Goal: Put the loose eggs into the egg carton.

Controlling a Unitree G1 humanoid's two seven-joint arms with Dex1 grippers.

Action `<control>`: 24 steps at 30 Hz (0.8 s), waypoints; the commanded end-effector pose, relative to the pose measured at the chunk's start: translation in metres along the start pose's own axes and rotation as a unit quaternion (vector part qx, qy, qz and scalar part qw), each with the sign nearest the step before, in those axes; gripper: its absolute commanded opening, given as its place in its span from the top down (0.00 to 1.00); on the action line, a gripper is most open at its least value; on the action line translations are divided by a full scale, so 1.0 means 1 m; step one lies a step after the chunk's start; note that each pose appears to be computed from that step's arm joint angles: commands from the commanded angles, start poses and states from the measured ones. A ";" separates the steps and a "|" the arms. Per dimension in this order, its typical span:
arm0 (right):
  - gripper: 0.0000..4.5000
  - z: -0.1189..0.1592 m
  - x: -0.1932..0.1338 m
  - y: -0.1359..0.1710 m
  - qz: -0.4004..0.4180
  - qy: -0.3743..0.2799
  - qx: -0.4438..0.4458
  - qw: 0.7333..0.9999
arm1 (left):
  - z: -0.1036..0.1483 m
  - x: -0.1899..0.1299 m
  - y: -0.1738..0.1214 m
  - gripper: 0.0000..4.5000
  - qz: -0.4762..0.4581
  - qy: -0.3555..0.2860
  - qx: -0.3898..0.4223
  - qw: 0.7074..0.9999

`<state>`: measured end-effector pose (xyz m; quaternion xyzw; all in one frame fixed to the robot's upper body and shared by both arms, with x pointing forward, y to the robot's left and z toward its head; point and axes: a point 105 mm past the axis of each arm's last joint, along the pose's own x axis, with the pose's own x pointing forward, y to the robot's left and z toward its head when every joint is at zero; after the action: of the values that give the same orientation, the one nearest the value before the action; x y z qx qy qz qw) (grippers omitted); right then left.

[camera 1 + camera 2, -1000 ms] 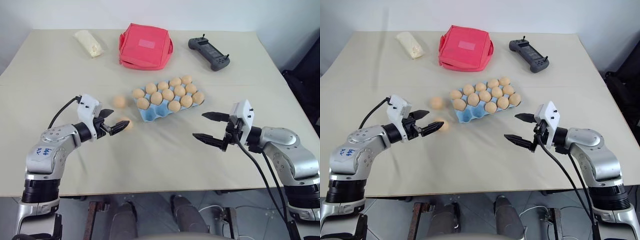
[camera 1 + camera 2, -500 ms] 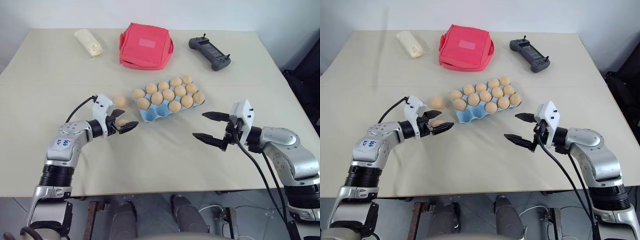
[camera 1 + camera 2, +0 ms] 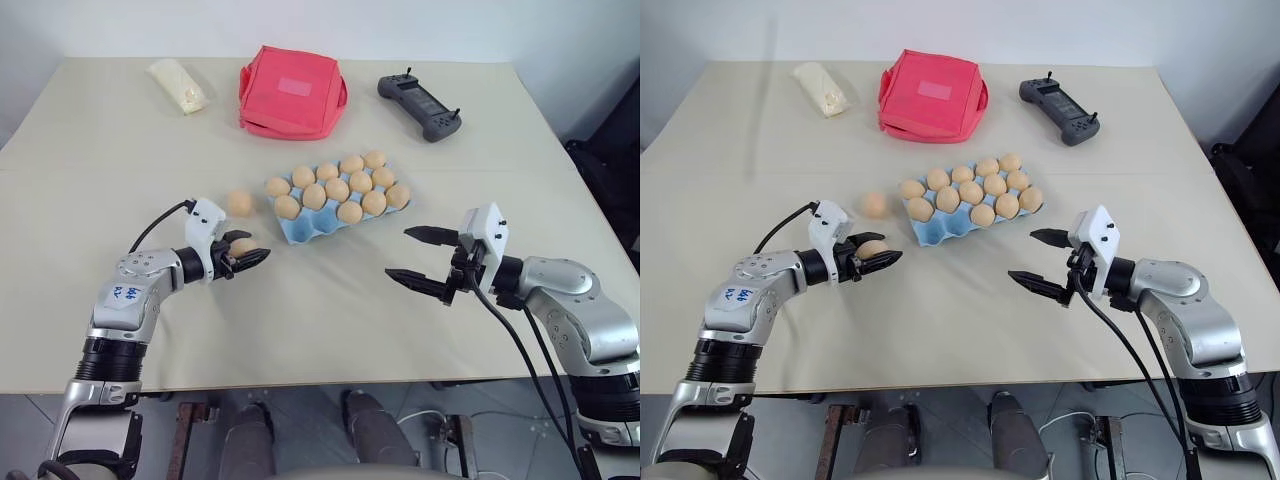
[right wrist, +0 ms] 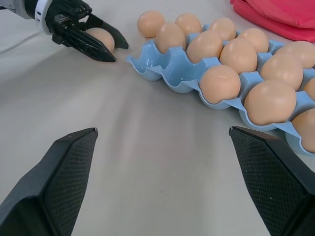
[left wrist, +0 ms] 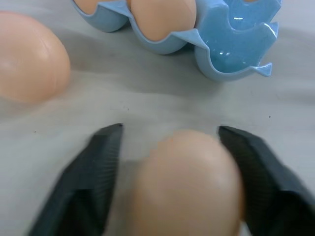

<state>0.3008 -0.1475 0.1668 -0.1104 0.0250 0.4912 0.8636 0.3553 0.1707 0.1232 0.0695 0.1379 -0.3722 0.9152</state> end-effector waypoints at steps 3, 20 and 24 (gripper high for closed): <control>0.00 0.013 -0.008 -0.003 -0.011 -0.012 -0.025 1.000 | 0.024 -0.006 -0.007 0.62 -0.015 -0.026 0.026 0.999; 0.00 0.014 -0.009 -0.004 -0.025 -0.015 -0.026 0.999 | 0.106 0.048 -0.051 0.64 -0.147 -0.116 0.054 0.981; 0.00 0.014 -0.009 -0.003 -0.028 -0.017 -0.026 0.999 | 0.106 0.075 -0.061 0.64 -0.167 -0.113 0.055 0.978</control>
<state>0.3012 -0.1536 0.1711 -0.1153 0.0167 0.4717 0.8740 0.3827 0.0607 0.1913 0.0369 0.0432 -0.5234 0.8502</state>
